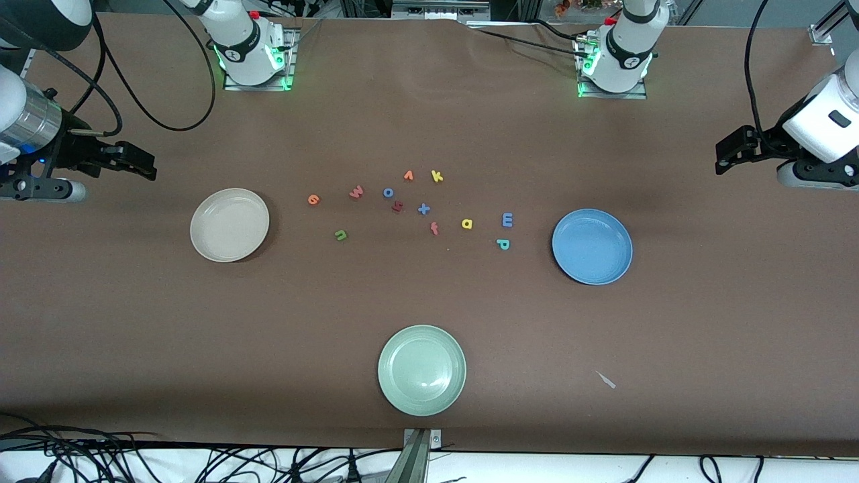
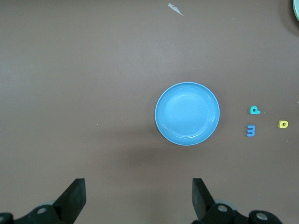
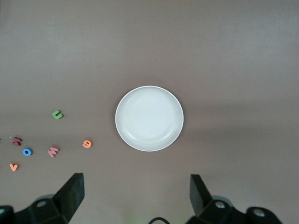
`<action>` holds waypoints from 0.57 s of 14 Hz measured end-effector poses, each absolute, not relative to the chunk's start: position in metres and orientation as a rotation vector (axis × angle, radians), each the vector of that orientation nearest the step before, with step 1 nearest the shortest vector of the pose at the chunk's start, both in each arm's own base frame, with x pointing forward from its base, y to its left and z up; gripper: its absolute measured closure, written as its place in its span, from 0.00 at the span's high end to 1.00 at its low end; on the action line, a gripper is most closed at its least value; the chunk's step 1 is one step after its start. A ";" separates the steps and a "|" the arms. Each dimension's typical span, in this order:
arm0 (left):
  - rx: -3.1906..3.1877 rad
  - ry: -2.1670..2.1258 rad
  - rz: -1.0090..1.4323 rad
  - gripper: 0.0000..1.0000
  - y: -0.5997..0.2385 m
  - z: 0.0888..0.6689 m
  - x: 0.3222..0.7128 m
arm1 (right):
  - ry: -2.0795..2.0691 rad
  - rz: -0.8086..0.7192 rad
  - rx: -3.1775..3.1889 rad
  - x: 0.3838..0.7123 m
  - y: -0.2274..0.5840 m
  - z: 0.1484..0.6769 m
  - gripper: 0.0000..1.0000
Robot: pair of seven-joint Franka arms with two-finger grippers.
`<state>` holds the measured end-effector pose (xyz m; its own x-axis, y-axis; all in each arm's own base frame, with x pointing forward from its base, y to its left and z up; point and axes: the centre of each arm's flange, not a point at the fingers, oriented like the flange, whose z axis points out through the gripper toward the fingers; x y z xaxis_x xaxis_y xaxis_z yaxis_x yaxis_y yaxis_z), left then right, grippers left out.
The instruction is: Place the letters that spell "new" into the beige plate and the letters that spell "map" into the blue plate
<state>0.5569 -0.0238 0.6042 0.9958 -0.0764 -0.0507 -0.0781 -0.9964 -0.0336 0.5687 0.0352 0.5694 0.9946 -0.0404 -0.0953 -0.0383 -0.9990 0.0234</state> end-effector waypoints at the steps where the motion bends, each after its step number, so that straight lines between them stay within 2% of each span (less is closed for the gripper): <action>1: -3.103 0.120 0.077 1.00 -0.024 0.604 0.557 | -0.062 -0.150 3.116 0.569 0.035 0.569 1.00; 8: -3.103 0.112 0.077 1.00 -0.021 0.604 0.557 | -0.060 -0.150 3.116 0.569 0.036 0.569 1.00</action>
